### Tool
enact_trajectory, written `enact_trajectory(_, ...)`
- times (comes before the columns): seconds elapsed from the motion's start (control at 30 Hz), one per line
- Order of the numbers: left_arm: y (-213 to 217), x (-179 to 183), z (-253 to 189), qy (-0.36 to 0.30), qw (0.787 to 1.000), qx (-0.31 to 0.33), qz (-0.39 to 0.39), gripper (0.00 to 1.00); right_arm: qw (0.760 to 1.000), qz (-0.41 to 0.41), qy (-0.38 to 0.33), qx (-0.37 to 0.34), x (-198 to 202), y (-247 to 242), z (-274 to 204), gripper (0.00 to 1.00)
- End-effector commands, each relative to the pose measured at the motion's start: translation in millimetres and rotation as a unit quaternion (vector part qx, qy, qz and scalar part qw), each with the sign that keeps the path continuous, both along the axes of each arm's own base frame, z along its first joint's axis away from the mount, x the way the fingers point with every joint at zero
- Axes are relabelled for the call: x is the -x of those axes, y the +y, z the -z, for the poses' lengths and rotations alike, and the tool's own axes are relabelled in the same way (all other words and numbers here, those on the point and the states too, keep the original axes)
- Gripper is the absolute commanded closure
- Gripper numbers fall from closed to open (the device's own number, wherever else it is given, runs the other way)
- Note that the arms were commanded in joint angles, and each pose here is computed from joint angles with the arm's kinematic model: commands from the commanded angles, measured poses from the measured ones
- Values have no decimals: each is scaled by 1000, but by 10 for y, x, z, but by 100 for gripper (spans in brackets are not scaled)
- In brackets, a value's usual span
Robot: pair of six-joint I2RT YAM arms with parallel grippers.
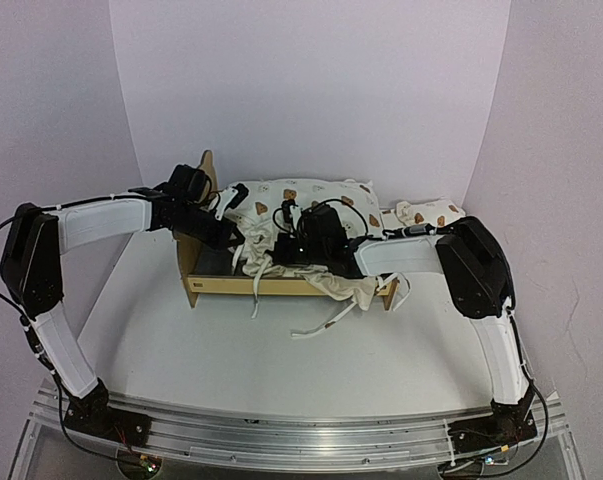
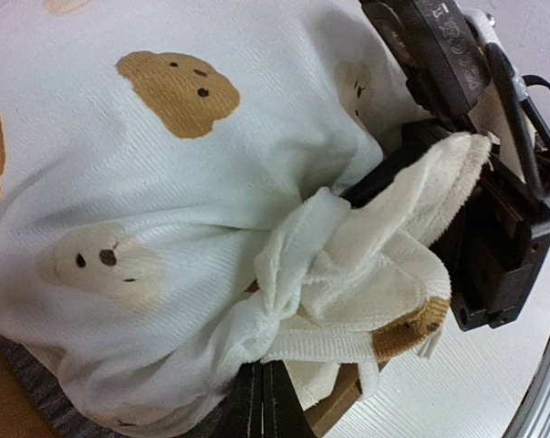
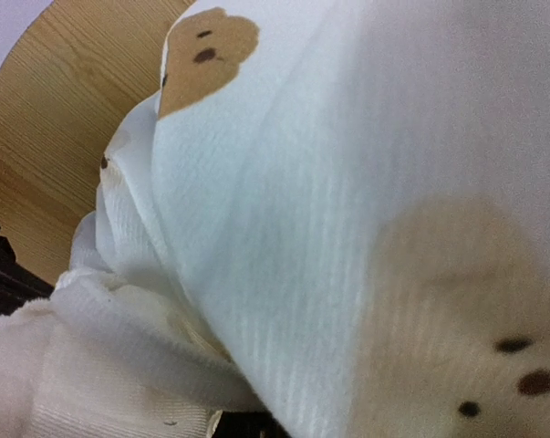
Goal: Set up the pet bed
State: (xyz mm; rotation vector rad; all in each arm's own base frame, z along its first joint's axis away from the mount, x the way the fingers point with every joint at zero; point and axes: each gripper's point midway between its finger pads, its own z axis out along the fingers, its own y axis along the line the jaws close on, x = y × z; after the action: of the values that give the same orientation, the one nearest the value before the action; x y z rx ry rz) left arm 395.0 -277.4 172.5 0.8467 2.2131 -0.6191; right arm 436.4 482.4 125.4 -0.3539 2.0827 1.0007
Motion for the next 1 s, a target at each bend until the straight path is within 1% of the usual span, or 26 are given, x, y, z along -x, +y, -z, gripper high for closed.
enact_trajectory(0.0, 51, -32, 199, -1, 1000, -12, -2, 100, 999, 16, -32, -23, -89, -125, -440, 100)
enact_trajectory(0.13, 91, 189, 449, 41, 999, -24, 4, 100, 999, 15, -33, -22, -82, -133, -440, 100)
enact_trajectory(0.23, 113, 341, 570, 51, 998, -37, 12, 100, 999, 15, -33, -22, -81, -130, -438, 100)
enact_trajectory(0.4, 260, 319, 740, 47, 995, -83, -7, 100, 999, 14, -32, -24, -80, -123, -447, 100)
enact_trajectory(0.53, 333, 405, 972, 78, 990, -120, 5, 100, 999, 13, -31, -25, -72, -125, -449, 100)
enact_trajectory(0.6, 322, 444, 978, 84, 990, -116, 12, 100, 999, 13, -33, -24, -68, -129, -456, 100)
enact_trajectory(0.67, 269, 448, 894, 79, 991, -102, 20, 100, 999, 12, -35, -22, -59, -129, -462, 100)
enact_trajectory(0.8, 132, 421, 582, 58, 995, -68, 42, 87, 999, -2, -37, -19, -5, -75, -464, 100)
enact_trajectory(0.9, 85, 411, 401, 33, 996, -55, 60, 78, 999, -28, -41, -2, 122, 7, -463, 100)
enact_trajectory(0.97, 79, 418, 311, 22, 996, -52, 66, 72, 998, -46, -44, 15, 236, 49, -454, 96)
